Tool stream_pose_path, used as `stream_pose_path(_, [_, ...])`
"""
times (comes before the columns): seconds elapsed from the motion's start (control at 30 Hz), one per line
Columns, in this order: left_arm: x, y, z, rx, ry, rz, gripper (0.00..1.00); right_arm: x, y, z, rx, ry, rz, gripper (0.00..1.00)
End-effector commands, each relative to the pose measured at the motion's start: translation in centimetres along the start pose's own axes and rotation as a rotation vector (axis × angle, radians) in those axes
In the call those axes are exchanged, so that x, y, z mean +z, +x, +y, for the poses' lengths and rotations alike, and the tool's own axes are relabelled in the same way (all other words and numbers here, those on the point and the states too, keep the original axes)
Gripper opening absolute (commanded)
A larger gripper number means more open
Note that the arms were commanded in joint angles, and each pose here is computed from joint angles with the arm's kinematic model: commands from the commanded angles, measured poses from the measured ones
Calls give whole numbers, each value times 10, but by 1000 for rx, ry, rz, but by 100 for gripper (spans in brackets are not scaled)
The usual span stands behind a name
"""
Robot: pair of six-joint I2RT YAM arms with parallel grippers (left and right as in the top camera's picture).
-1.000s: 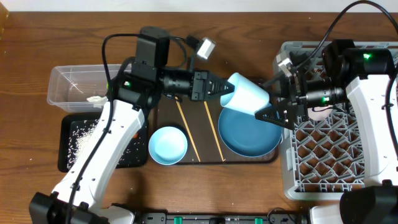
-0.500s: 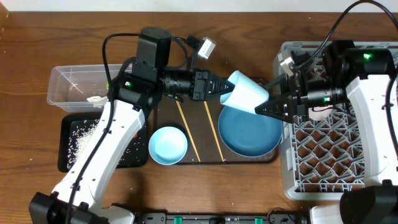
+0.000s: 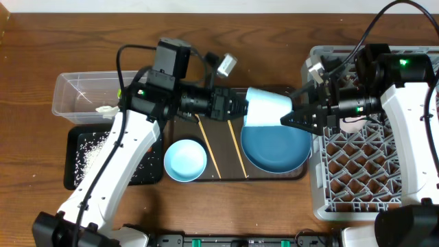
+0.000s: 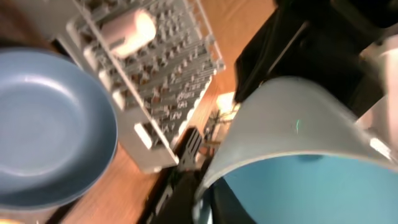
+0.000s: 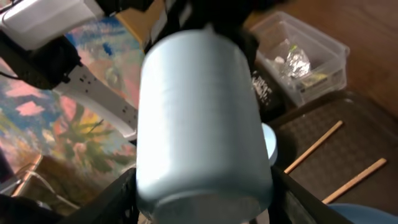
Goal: Sort waste into correct bins and load items into the dishwasher rack
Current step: 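Grasp the cyan cup with the right gripper from the left gripper, then lower the cyan cup into the dish rack beside the pink cup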
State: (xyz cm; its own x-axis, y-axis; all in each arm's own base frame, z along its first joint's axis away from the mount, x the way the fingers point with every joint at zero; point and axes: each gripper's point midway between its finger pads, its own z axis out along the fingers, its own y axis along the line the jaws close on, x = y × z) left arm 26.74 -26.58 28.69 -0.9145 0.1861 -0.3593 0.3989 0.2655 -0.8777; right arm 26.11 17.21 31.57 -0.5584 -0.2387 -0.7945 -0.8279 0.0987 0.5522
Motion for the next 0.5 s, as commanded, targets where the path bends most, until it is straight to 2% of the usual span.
stream_pose_path(0.0, [1,4,-3,44,10,14,17,-10,-11,-3,-18,9,-69,40])
stream_pose_path(0.03, [1,3,-3,47,10,13,17,-10,-10,-3,-19,10,-69,40])
stream_pose_path(0.2, [1,1,0,53,-10,3,36,-10,-9,-3,-20,13,-62,37])
stream_pose_path(0.3, [-2,-3,8,49,-51,-18,38,-11,-8,-7,-30,27,-51,36])
stream_pose_path(0.47, [-15,-10,20,18,-88,-57,38,-29,-9,-16,53,81,-79,29])
